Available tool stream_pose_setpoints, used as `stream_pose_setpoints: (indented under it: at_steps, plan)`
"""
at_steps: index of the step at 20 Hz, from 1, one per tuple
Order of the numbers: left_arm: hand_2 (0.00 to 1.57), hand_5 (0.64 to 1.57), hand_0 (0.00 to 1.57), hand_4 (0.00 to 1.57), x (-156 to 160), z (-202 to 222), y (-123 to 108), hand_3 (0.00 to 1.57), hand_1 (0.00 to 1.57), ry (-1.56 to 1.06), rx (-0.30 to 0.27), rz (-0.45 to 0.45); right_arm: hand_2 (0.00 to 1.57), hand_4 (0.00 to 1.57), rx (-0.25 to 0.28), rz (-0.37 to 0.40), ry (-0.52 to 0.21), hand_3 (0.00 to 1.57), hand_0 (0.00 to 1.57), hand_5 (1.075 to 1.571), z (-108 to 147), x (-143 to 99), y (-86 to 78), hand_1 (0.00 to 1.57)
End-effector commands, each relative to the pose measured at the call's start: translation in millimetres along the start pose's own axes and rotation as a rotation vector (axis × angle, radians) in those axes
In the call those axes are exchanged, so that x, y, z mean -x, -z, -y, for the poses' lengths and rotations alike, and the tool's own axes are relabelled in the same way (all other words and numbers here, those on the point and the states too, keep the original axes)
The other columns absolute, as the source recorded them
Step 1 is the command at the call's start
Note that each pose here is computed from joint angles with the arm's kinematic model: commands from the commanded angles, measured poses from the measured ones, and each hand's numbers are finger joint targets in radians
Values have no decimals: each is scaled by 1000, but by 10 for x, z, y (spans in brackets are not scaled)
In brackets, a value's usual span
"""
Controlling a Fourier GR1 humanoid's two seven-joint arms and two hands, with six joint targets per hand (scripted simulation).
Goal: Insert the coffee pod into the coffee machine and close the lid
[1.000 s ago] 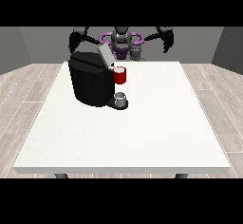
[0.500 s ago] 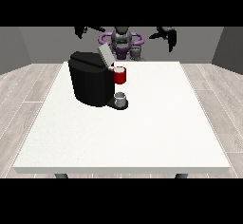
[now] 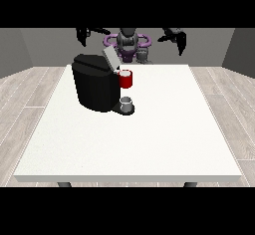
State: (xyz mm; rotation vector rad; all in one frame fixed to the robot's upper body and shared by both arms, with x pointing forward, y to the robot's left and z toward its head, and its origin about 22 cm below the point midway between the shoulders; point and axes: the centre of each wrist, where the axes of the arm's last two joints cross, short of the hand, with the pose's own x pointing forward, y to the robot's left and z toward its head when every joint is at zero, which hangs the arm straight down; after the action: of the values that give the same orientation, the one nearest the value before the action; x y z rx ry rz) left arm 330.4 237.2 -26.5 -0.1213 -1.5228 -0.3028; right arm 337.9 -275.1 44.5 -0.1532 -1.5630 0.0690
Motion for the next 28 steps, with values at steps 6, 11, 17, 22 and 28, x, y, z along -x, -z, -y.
stream_pose_setpoints:
  at_steps: [6,11,17,22,28]
  plan:
    - [0,1571,0,371,-112,203,-238,0,0,-16,15,40,0,168,14,-117,116,0,0,1571,119,62,164,0]
    - [0,1571,0,360,-454,-26,-187,0,0,31,-29,162,0,0,-30,10,70,0,0,1571,-166,-313,406,0]
    - [0,1571,0,368,-501,-104,-336,0,0,57,-56,163,0,0,-77,13,66,0,0,1571,-305,-436,526,0]
    - [0,1571,0,312,-535,-223,-358,0,0,77,-74,148,0,0,-135,28,20,0,0,1571,-466,-538,580,0]
    - [0,1571,0,346,-409,-202,-395,0,0,81,-129,152,0,129,-170,57,13,0,0,1571,-632,-633,629,0]
